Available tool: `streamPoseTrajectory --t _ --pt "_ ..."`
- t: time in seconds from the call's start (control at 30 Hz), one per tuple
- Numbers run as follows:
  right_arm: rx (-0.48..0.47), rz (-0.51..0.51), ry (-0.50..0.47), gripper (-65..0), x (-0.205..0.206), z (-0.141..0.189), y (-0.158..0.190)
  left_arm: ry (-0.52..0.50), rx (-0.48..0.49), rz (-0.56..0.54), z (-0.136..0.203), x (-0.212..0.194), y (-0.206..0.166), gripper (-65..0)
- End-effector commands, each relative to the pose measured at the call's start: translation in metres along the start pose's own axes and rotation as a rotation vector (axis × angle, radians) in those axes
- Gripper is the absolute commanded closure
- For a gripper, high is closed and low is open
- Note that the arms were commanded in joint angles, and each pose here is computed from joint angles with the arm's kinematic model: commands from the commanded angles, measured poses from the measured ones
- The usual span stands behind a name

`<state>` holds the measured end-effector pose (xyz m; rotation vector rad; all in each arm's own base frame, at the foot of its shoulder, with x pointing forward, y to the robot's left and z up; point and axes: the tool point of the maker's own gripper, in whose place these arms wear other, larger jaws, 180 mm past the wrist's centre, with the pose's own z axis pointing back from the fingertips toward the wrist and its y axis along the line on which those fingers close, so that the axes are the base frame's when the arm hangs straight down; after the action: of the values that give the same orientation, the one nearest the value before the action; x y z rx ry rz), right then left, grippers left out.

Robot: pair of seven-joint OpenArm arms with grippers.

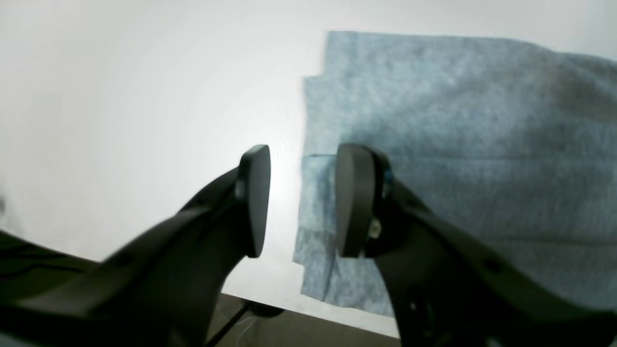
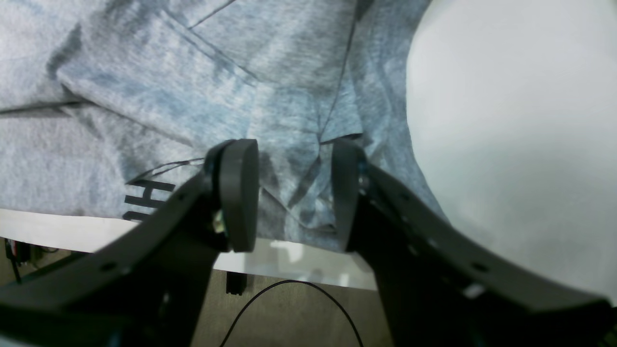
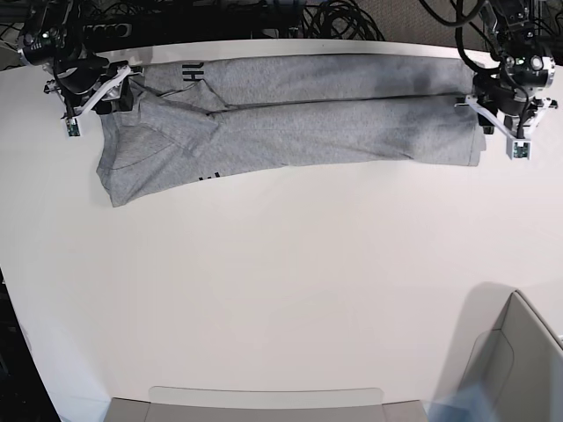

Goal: Fold the T-shirt properly
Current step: 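Release the hem and reposition the left gripper on the folded end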

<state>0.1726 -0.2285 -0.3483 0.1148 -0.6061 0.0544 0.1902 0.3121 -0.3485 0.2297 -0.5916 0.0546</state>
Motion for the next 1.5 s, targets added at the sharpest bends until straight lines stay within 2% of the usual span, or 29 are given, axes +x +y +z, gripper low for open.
streamPoseTrajectory --t 0.0,0.1,0.27,0.5,0.63,0.8,1.03,1.2,1.37,1.47 --pt "0.003 0.02 -0.031 -25.3 0.008 0.004 0.0 -0.038 -0.04 -0.009 0.002 0.009 -0.003 -23.6" --pt "0.004 0.021 -0.03 -25.3 0.008 0.004 0.0 -0.006 -0.142 0.019 -0.008 -0.002 -0.009 -25.9" --pt "0.005 0.021 -0.028 -25.3 0.008 0.003 0.0 0.035 -0.212 0.217 -0.022 -0.028 0.014 -27.8" --pt "0.005 0.019 -0.029 -25.3 0.008 0.003 0.0 0.063 -0.219 0.266 -0.034 -0.043 0.031 -27.8" --pt "0.005 0.019 -0.03 -25.3 0.009 0.003 0.0 0.083 -0.261 0.238 -0.038 -0.046 0.013 -27.8" --pt "0.006 0.02 -0.03 -25.3 0.009 0.002 0.0 0.092 -0.277 0.234 -0.04 -0.048 0.008 -27.8" --pt "0.005 0.019 -0.027 -25.3 0.007 0.003 0.0 0.234 -0.404 0.251 -0.071 -0.095 -0.021 -27.2" --pt "0.003 0.02 -0.028 -25.3 0.008 0.003 -0.001 0.257 -0.452 0.209 -0.07 -0.104 -0.03 -20.2" --pt "0.002 0.02 -0.03 -25.3 0.008 0.003 -0.001 0.293 -0.445 0.211 -0.067 -0.11 -0.025 0.0" --pt "0.0 0.019 -0.032 -25.3 0.009 0.003 -0.002 0.278 -0.412 0.243 -0.065 -0.109 -0.01 0.0"
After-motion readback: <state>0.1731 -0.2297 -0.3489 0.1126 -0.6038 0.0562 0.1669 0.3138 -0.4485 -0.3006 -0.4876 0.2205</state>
